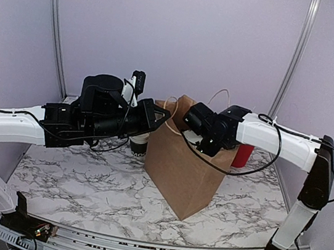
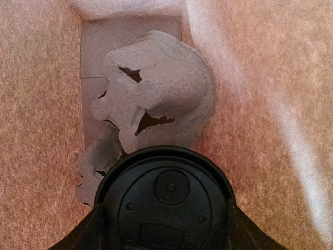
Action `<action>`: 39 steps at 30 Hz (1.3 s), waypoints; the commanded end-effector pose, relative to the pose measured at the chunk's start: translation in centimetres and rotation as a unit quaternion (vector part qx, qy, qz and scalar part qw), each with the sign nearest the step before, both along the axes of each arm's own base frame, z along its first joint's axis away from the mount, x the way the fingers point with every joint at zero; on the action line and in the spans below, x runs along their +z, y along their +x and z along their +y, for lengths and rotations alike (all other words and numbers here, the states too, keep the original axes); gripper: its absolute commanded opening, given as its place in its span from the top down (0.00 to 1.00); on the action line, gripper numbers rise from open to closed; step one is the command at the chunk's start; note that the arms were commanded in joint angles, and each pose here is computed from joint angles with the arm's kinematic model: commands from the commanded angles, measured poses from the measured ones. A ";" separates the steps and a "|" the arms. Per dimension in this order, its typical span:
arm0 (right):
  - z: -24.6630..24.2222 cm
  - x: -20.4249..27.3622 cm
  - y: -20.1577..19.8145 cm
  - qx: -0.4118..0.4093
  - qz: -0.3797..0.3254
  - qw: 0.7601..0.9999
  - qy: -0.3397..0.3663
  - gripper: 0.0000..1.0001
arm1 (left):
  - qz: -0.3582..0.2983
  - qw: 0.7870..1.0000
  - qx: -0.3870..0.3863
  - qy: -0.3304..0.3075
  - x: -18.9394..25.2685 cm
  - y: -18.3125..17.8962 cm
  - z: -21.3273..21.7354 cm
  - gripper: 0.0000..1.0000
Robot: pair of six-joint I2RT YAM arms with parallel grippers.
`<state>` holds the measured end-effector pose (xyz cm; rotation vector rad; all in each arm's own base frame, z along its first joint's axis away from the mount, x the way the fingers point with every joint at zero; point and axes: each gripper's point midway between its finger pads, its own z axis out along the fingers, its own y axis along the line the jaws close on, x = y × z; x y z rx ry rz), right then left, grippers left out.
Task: Pack the takeout coffee
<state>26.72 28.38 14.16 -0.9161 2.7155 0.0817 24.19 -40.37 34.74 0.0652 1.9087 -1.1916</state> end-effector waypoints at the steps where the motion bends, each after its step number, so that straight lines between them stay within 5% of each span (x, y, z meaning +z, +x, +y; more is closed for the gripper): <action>1: 0.6 -0.6 -0.8 0.003 0.021 1.000 -0.008 0.52 | -0.004 1.000 0.002 -0.002 0.8 -0.2 0.4 1.00; 30: 2.6 5.3 0.7 0.009 -0.035 0.999 0.016 0.52 | -0.002 1.000 -0.001 0.000 0.6 -0.3 0.2 1.00; 39: 2.7 2.1 0.5 0.009 -0.011 1.000 -0.003 0.52 | -0.002 1.000 -0.002 0.001 0.6 -0.3 0.3 1.00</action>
